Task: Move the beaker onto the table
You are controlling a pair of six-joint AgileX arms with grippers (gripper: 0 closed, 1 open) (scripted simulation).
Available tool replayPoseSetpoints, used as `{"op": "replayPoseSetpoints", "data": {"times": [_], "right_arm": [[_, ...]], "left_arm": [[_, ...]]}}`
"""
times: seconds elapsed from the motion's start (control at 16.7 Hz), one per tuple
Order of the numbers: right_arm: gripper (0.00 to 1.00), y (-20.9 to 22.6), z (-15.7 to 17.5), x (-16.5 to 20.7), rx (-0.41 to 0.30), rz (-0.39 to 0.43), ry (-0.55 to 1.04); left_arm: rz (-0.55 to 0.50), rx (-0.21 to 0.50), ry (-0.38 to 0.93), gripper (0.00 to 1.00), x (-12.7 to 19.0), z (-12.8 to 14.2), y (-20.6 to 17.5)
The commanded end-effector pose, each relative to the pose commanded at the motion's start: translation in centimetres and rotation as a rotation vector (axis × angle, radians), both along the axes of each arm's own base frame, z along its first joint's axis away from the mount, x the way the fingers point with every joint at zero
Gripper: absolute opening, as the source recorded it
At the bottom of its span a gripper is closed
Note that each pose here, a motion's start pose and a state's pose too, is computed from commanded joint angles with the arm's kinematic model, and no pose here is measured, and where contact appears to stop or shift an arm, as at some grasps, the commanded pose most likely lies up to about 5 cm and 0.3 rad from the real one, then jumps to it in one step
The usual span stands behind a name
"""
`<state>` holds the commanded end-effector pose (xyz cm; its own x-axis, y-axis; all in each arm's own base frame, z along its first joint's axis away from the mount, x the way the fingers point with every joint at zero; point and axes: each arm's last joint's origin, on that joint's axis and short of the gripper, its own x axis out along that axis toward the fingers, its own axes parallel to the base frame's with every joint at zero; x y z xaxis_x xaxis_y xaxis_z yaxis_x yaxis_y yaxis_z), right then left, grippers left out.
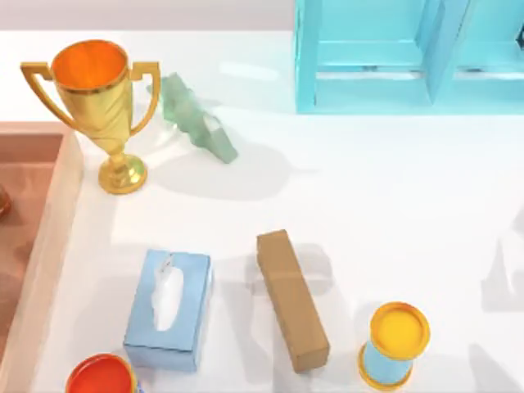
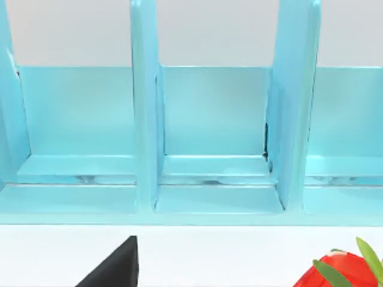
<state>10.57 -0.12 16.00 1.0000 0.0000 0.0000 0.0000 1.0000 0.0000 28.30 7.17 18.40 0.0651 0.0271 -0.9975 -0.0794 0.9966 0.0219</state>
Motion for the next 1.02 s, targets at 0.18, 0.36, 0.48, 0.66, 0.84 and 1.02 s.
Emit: {"op": "replayPoseSetpoints", "data": {"times": [0.18,0.36,0.48,0.66,0.84,1.02], "right_arm": [[1.0,0.0,0.0,0.0,0.0,0.0,0.0],[1.0,0.0,0.0,0.0,0.0,0.0,0.0],[1.0,0.0,0.0,0.0,0.0,0.0,0.0],[1.0,0.0,0.0,0.0,0.0,0.0,0.0],[1.0,0.0,0.0,0.0,0.0,0.0,0.0],[1.0,0.0,0.0,0.0,0.0,0.0,0.0]], "left_arm": [[0.015,-0.016,0.051,0.0,0.0,1.8,-2.3],[-0.02,-0.024,0.104,0.0,-0.7,3.5,-5.6],[-0.062,-0.022,0.103,0.0,-1.2,4.8,-7.8],[-0.098,-0.022,0.063,0.0,-1.6,6.5,-9.4],[-0.098,-0.022,0.062,0.0,-1.7,6.5,-9.4],[-0.096,-0.022,0.069,0.0,-1.5,6.4,-9.6]]}}
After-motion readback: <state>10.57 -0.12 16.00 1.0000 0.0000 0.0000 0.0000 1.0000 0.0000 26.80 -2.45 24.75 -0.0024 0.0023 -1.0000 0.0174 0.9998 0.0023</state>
